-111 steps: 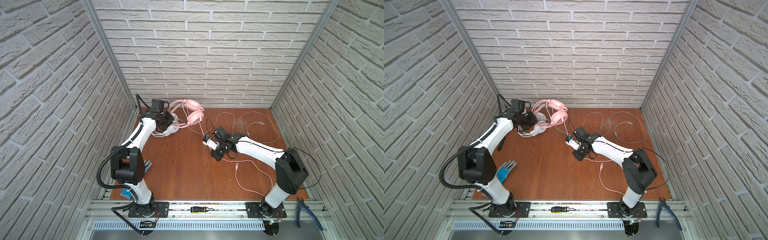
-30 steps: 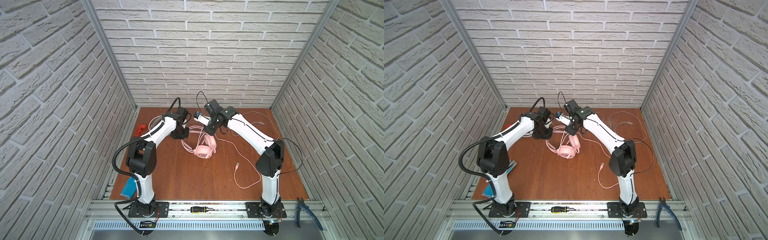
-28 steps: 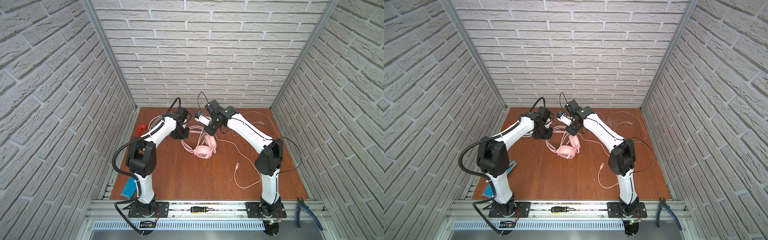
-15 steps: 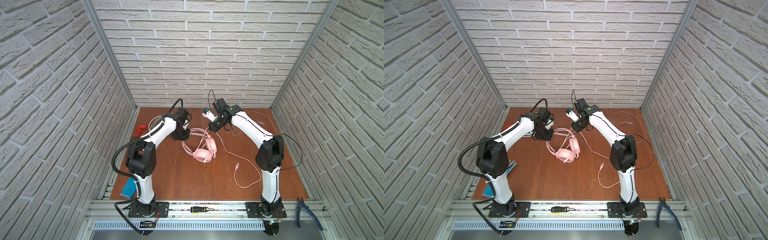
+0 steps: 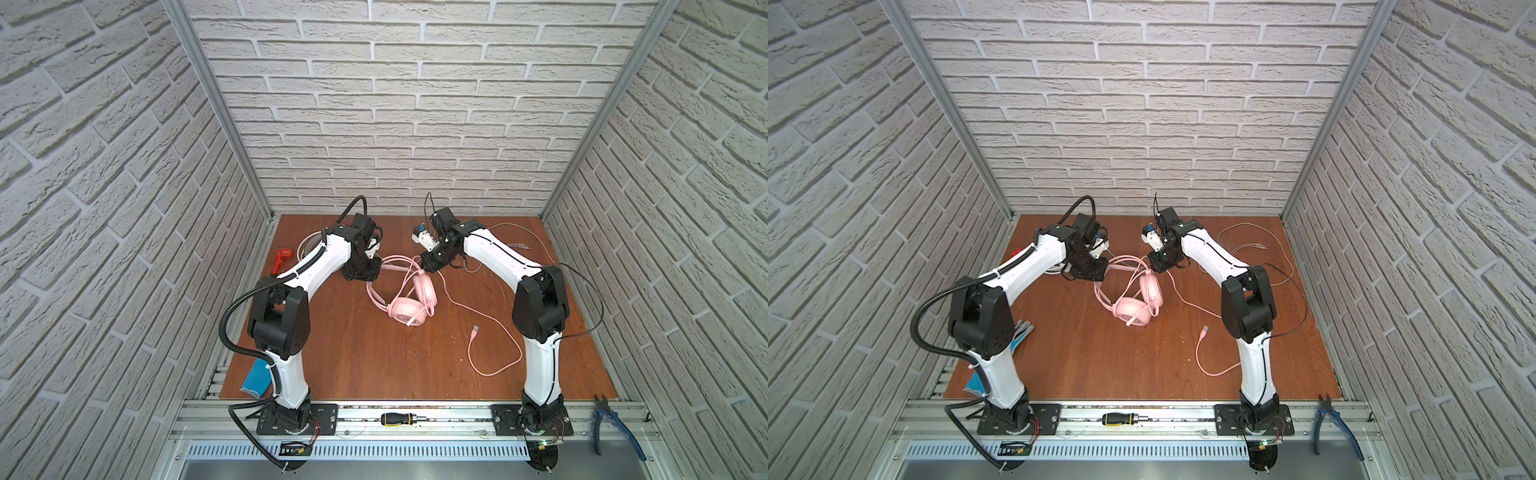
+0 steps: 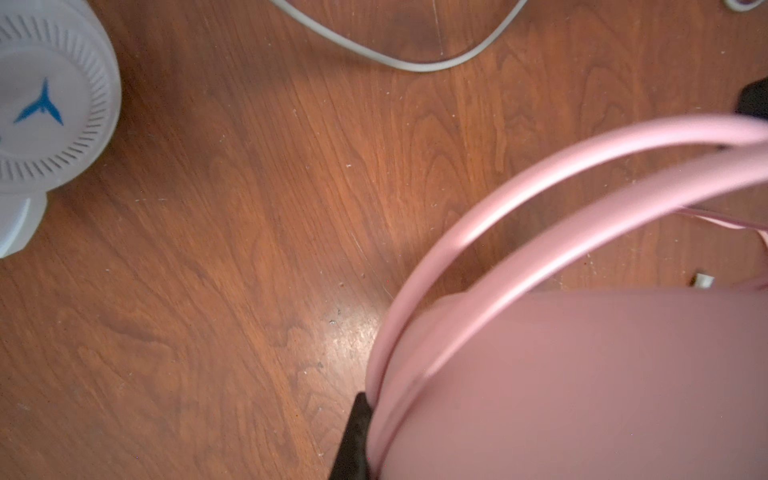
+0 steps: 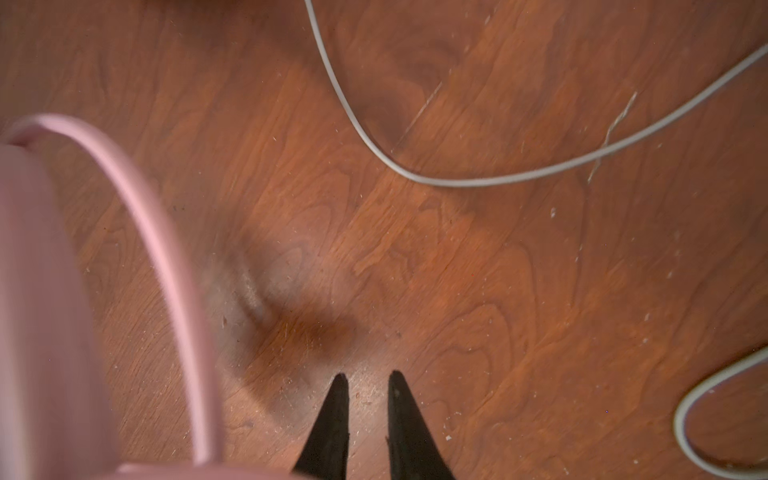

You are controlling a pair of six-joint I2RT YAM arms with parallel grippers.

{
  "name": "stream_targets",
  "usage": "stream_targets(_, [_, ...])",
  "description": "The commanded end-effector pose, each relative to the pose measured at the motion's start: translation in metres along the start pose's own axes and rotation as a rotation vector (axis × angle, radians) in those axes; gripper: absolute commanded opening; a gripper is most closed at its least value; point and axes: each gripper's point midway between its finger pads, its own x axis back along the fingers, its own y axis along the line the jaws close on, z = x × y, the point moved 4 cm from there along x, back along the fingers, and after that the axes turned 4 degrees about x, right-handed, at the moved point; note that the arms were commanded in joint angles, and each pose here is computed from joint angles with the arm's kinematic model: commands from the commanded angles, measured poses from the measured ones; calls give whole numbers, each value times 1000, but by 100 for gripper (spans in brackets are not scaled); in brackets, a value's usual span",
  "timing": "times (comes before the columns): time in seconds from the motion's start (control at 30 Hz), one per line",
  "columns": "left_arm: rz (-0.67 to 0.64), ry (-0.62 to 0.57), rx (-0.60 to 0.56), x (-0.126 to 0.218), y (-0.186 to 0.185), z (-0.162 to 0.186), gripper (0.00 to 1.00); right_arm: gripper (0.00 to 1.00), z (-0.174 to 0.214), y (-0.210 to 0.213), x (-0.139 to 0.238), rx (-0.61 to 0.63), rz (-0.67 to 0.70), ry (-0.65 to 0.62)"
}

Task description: Wrap the headphones

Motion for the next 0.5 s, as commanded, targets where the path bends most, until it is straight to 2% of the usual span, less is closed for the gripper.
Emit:
stream_targets(0.0, [93, -36, -20, 21, -16, 0, 0, 22, 0, -8, 3, -82, -24, -58])
stream_targets(0.47, [219, -127, 60, 41, -14, -10, 0, 26, 47, -25, -28, -233, -56, 10])
